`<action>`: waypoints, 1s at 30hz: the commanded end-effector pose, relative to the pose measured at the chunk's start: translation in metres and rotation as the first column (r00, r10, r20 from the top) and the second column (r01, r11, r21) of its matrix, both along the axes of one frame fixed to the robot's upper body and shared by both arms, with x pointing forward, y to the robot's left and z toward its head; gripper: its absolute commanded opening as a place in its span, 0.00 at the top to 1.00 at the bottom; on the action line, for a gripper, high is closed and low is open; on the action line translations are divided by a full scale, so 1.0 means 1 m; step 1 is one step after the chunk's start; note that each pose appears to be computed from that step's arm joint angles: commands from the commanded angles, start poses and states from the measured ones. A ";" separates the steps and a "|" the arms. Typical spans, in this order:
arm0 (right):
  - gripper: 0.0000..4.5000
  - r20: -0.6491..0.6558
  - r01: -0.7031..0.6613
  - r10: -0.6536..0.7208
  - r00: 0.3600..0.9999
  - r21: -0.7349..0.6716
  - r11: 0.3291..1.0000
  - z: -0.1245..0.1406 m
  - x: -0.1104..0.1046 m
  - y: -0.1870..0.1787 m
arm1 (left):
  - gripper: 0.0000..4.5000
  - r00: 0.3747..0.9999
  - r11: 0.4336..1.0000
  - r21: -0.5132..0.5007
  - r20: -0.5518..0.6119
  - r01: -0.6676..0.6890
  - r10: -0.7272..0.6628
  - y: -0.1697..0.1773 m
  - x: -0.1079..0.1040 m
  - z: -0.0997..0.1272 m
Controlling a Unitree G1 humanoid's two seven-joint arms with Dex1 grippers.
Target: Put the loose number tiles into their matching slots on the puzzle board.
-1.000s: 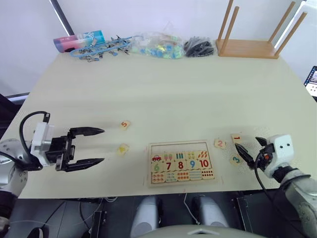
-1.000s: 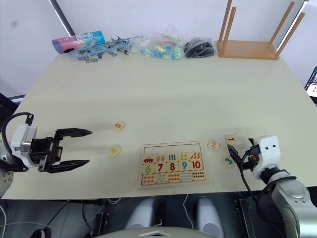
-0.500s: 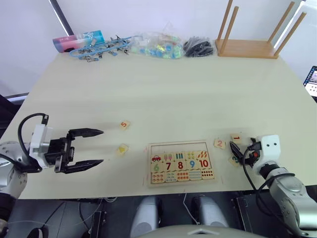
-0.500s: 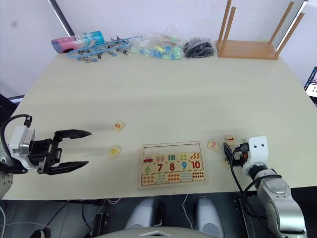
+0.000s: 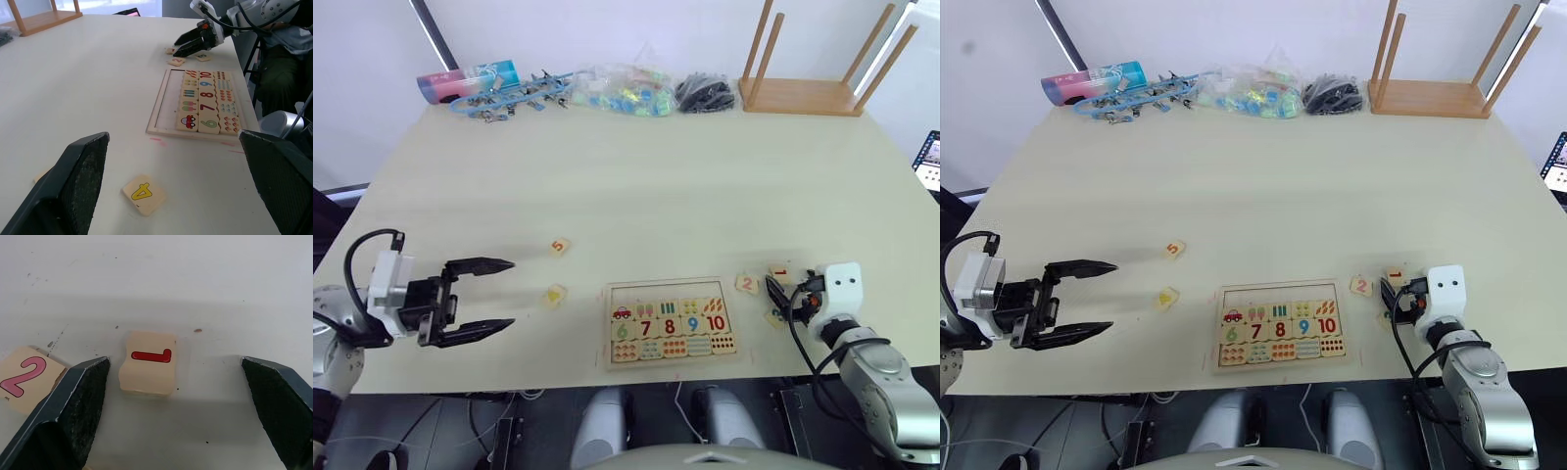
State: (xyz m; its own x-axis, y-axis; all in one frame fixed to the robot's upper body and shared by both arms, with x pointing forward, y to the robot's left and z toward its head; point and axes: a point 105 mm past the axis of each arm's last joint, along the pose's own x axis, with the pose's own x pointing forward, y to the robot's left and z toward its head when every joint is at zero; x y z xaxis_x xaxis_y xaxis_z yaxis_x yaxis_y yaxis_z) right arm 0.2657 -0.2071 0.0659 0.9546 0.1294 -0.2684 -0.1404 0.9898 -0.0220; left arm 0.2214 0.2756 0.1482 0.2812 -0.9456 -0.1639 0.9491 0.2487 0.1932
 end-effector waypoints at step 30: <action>0.81 0.035 -0.352 0.363 0.931 -0.167 0.921 0.046 0.003 -0.003 | 0.00 0.999 1.000 -0.016 0.050 0.017 -0.016 0.001 0.000 0.008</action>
